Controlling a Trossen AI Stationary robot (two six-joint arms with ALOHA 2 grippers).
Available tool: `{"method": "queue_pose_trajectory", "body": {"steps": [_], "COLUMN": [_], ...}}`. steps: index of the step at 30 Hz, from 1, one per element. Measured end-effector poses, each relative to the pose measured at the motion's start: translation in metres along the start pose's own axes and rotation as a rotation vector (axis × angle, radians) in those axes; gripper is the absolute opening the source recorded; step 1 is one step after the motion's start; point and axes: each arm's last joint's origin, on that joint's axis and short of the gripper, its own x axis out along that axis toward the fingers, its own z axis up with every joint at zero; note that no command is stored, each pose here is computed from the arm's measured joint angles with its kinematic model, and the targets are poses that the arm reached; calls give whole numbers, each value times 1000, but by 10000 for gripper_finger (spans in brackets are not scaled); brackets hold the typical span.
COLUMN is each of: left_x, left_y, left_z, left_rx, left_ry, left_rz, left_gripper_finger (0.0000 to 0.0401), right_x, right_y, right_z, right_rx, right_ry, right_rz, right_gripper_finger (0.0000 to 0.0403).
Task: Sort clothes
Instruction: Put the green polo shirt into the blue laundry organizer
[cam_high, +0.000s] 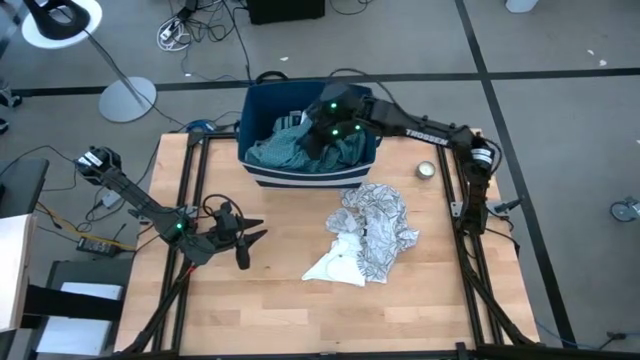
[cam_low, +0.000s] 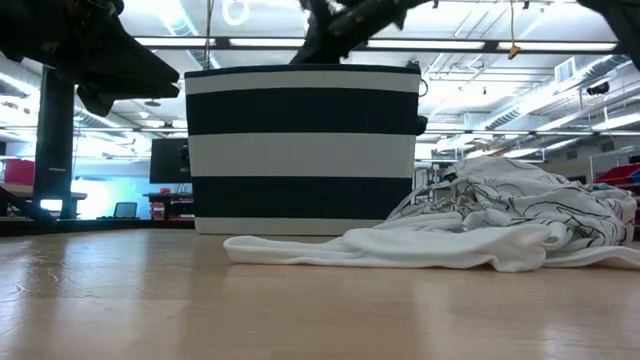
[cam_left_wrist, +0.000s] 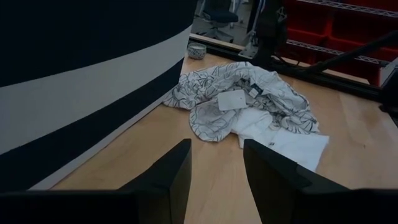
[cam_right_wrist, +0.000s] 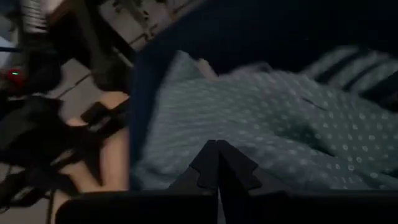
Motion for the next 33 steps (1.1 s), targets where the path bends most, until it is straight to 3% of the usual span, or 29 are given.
{"method": "queue_pose_trajectory", "body": {"steps": [7,11,15,19,25,33], "left_x": [0,0,0,0,0,0], "left_y": [0,0,0,0,0,0], "left_z": [0,0,0,0,-1,-1], "left_rx": [-3,-2,1,3,6,5], "left_ry": [-1,-1,1,2,4,3], "left_rz": [-2,0,0,1,2,2], "left_gripper_finger": [151,151,151,151,151,151], "right_x": [44,73,95,109,91,10], "right_y": [-41,-75,-94,-103,-91,-43], "right_z": [-15,-36,-58,-70,-58,-10], "right_rx": [158,217,193,165,132,-10], "right_ry": [70,160,251,308,257,51], "right_rz": [-82,-238,-372,-396,-408,-392], "right_gripper_finger": [0,0,0,0,0,0]}}
